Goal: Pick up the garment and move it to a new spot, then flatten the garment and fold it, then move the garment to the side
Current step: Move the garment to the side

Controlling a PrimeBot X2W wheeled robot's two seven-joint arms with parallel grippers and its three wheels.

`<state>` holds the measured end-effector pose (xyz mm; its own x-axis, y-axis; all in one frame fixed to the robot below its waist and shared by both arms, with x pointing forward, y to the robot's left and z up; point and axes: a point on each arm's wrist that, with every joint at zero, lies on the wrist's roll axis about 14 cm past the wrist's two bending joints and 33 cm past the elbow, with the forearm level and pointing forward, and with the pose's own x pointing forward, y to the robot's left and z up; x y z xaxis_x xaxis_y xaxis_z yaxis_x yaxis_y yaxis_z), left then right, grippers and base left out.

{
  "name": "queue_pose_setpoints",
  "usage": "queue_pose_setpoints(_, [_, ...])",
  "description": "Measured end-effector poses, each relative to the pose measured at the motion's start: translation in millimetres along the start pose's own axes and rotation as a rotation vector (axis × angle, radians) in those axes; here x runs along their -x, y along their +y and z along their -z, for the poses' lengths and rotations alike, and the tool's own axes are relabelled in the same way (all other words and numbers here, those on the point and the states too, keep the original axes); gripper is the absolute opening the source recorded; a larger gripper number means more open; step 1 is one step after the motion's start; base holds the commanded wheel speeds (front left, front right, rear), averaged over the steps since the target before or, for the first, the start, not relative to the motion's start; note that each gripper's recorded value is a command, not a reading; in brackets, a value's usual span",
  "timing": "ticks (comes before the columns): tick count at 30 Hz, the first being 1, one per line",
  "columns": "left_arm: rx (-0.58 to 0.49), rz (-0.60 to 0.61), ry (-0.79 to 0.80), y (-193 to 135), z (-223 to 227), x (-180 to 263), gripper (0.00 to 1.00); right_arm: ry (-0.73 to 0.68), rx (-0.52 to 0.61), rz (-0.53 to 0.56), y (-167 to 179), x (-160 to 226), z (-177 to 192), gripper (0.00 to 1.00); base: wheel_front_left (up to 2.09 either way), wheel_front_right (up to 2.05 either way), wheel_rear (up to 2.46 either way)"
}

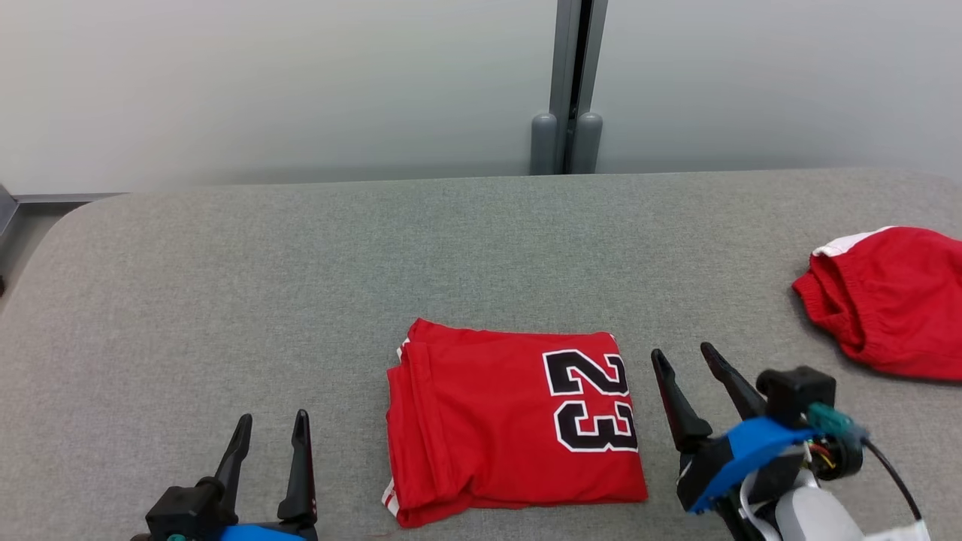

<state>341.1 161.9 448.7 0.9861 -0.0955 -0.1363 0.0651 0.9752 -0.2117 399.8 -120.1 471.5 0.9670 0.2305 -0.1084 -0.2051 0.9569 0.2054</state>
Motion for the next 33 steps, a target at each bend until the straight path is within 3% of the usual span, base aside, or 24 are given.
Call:
queue_pose_setpoints(6, [0.014,-0.023,0.005,5,3,2,1.0,0.256,0.051,-0.013,1,-21,28,1.0,0.0,0.0,0.0])
queue_pose_setpoints(11, [0.028,-0.061,-0.004,14,1,4,1.0,0.471,0.037,-0.025,5,-20,67,1.0,0.0,0.0,0.0])
queue_pose_setpoints(16, [0.038,-0.105,-0.002,25,2,9,1.0,0.596,0.0,-0.07,20,-21,92,1.0,0.0,0.0,0.0])
queue_pose_setpoints(17, [0.037,-0.105,-0.003,26,2,9,1.0,0.611,0.001,-0.076,22,-21,95,0.94,0.0,0.0,0.0])
queue_pose_setpoints(18, [0.037,-0.107,-0.003,26,3,9,1.0,0.623,-0.001,-0.083,25,-21,97,0.46,0.0,0.0,0.0])
queue_pose_setpoints(19, [0.039,-0.109,-0.003,26,3,9,1.0,0.626,-0.002,-0.089,27,-22,97,0.35,0.0,0.0,0.0])
queue_pose_setpoints(20, [0.04,-0.11,-0.003,26,3,9,1.0,0.627,-0.004,-0.094,28,-23,97,0.0,0.0,0.0,0.0])
queue_pose_setpoints(27, [0.023,-0.041,0.009,10,5,-8,1.0,0.567,0.023,-0.064,15,-38,82,0.0,0.0,0.0,0.0])
queue_pose_setpoints(33, [0.012,0.077,0.044,-22,16,-38,1.0,0.475,0.061,0.071,-46,-39,56,0.0,0.0,0.0,0.0])
